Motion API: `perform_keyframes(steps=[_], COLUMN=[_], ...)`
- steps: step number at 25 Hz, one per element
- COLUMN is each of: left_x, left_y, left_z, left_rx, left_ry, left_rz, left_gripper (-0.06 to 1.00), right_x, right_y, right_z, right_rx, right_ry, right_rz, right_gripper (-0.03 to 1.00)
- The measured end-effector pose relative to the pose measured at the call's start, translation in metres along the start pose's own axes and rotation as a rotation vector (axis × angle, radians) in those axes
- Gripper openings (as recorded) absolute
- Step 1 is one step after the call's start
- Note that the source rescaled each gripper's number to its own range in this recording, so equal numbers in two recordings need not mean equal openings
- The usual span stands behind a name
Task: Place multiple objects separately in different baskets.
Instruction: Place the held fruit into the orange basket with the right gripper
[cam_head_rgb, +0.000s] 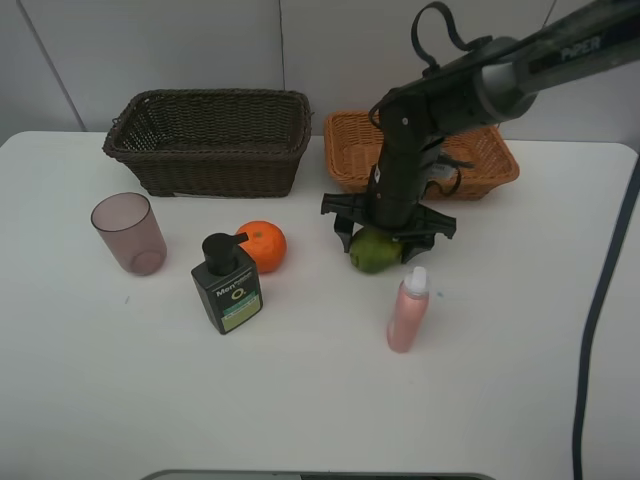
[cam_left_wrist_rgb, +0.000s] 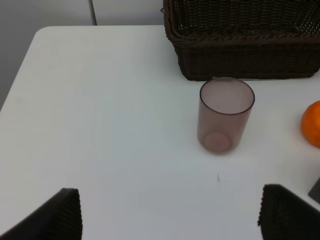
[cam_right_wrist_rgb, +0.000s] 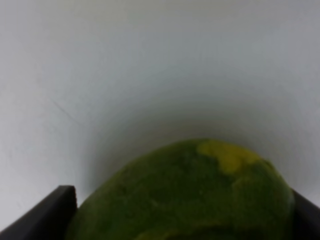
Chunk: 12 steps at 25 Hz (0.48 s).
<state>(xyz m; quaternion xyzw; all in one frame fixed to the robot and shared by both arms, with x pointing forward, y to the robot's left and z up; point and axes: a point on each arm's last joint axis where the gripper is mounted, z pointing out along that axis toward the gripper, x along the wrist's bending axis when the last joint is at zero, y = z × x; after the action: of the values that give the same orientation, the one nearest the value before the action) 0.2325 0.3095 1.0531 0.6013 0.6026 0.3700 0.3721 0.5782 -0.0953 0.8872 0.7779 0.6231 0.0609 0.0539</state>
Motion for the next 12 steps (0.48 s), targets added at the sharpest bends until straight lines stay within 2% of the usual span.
perform_keyframes(steps=[12], left_x=[0.0], left_y=[0.0], left_z=[0.0], left_rx=[0.0], left_ry=[0.0], left_rz=[0.0], left_gripper=[0.91], right_x=[0.0004], right_y=[0.0003], right_z=[0.0], right_rx=[-0.003], right_ry=[0.004], right_rz=[0.0], right_gripper=[0.64])
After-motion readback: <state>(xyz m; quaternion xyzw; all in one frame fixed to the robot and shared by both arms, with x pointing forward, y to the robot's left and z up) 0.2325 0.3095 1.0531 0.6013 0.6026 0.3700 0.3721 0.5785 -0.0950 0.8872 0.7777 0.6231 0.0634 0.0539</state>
